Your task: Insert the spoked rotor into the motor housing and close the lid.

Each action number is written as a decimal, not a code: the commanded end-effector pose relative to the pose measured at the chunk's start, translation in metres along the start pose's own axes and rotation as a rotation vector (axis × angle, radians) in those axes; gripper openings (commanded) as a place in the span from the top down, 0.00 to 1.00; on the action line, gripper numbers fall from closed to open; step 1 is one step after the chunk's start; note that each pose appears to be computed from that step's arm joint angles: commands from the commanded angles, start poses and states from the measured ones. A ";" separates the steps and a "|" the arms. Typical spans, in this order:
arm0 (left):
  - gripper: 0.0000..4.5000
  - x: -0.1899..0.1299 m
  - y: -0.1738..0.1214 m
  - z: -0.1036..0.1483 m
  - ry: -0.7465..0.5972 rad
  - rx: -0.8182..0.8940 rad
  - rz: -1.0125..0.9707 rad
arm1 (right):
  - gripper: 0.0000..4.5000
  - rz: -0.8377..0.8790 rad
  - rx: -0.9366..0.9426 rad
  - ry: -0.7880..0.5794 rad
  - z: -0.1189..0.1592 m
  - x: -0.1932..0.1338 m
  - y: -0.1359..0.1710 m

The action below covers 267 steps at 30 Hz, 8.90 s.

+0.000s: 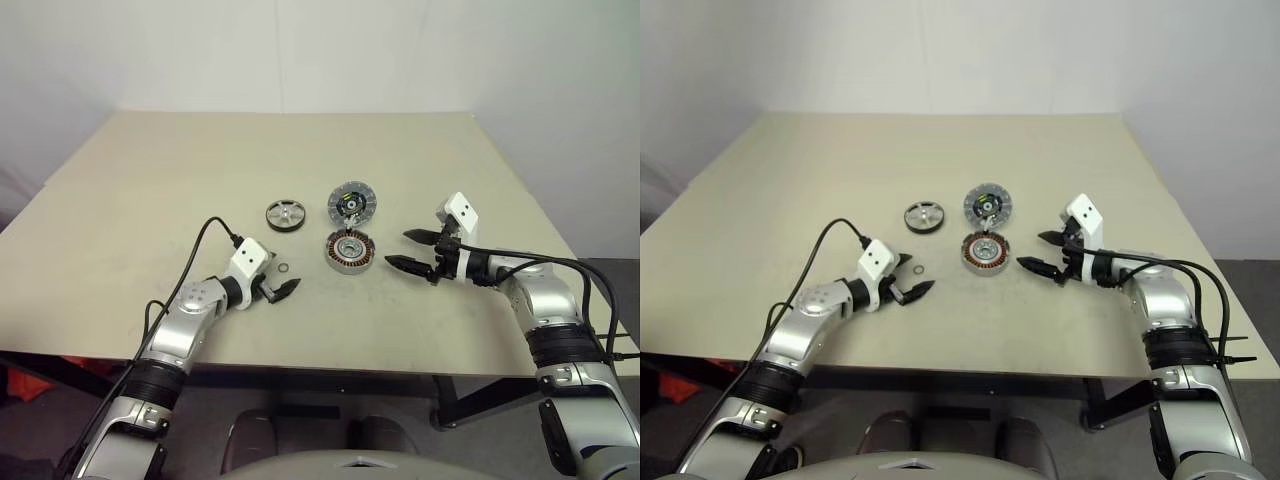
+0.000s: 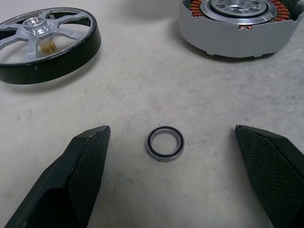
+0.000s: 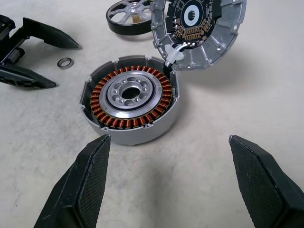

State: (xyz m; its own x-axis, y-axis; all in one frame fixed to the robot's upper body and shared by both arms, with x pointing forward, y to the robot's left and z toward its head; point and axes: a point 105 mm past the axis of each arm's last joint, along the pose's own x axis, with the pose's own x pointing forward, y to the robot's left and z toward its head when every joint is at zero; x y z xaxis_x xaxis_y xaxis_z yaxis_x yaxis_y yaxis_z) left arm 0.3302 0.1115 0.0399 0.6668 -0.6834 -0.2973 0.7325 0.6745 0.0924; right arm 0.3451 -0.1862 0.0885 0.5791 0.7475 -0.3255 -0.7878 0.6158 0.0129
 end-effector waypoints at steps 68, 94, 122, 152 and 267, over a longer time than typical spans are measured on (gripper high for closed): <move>0.19 -0.007 0.021 -0.034 0.054 -0.022 0.154 | 0.00 -0.007 -0.064 -0.049 0.025 0.002 -0.004; 0.58 -0.014 0.021 -0.041 0.106 -0.014 0.143 | 0.00 -0.001 -0.069 -0.060 0.028 0.007 -0.002; 0.58 -0.037 0.027 -0.056 0.144 -0.027 0.217 | 0.00 -0.004 -0.066 -0.053 0.033 0.007 -0.001; 0.85 -0.024 0.025 -0.003 -0.050 -0.087 0.173 | 0.00 -0.013 -0.067 -0.048 0.029 0.009 -0.005; 0.48 -0.027 0.056 0.067 -0.254 -0.216 0.272 | 0.28 -0.038 -0.033 -0.224 0.063 0.047 0.014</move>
State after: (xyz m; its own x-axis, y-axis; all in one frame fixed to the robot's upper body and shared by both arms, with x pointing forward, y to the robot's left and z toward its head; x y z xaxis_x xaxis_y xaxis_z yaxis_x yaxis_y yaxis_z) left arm 0.3608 0.1517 0.0982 0.8619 -0.4963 -0.1040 0.4858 0.8670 -0.1114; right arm 0.3745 -0.1369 0.1114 0.6564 0.7354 -0.1681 -0.7453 0.6667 0.0069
